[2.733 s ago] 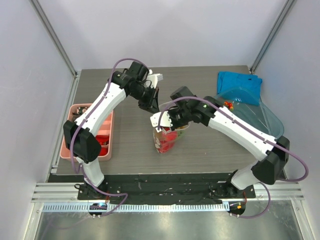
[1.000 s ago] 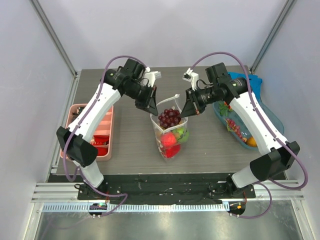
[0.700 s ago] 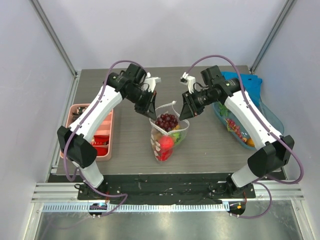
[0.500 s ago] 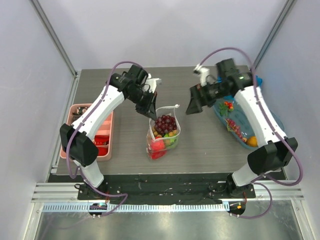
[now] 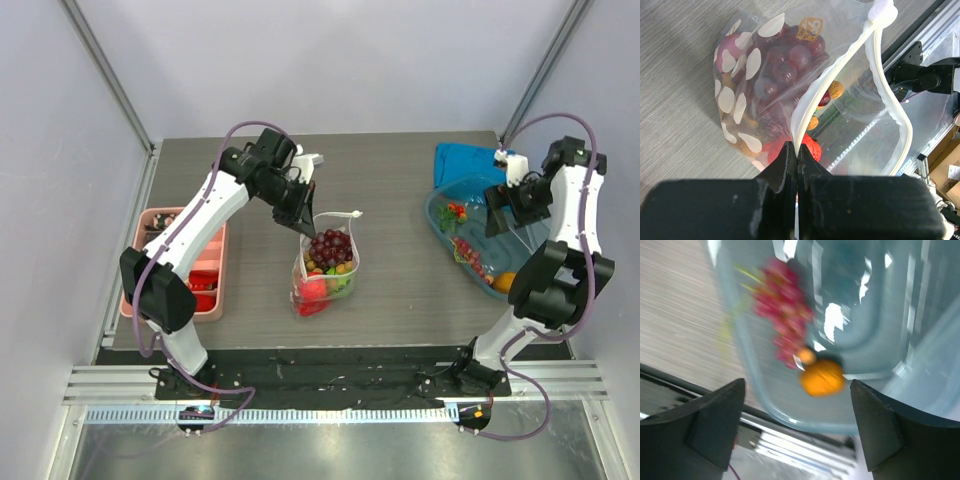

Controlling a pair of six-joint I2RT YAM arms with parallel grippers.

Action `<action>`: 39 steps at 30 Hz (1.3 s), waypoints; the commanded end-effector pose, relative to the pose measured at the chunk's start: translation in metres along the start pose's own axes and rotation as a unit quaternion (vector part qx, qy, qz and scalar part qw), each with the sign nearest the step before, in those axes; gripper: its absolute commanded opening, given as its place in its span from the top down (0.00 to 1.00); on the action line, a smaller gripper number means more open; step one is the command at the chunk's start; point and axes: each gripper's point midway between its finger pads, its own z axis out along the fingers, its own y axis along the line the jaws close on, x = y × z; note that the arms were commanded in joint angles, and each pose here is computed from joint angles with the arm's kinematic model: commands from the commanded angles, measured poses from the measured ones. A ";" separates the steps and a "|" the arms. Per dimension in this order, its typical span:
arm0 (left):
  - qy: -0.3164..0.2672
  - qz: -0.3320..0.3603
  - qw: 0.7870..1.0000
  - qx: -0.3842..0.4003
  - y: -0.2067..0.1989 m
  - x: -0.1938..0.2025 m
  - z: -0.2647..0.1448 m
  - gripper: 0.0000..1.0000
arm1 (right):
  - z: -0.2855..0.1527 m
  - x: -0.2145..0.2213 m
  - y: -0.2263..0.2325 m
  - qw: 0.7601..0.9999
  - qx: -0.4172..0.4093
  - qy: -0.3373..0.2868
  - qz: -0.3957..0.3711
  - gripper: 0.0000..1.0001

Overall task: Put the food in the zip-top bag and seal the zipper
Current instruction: Pick up the fake fruit from the bin.

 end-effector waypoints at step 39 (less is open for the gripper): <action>-0.025 0.019 0.999 0.006 -0.004 -0.019 0.000 1.00 | -0.013 -0.039 0.020 0.998 -0.038 0.007 -0.054 0.53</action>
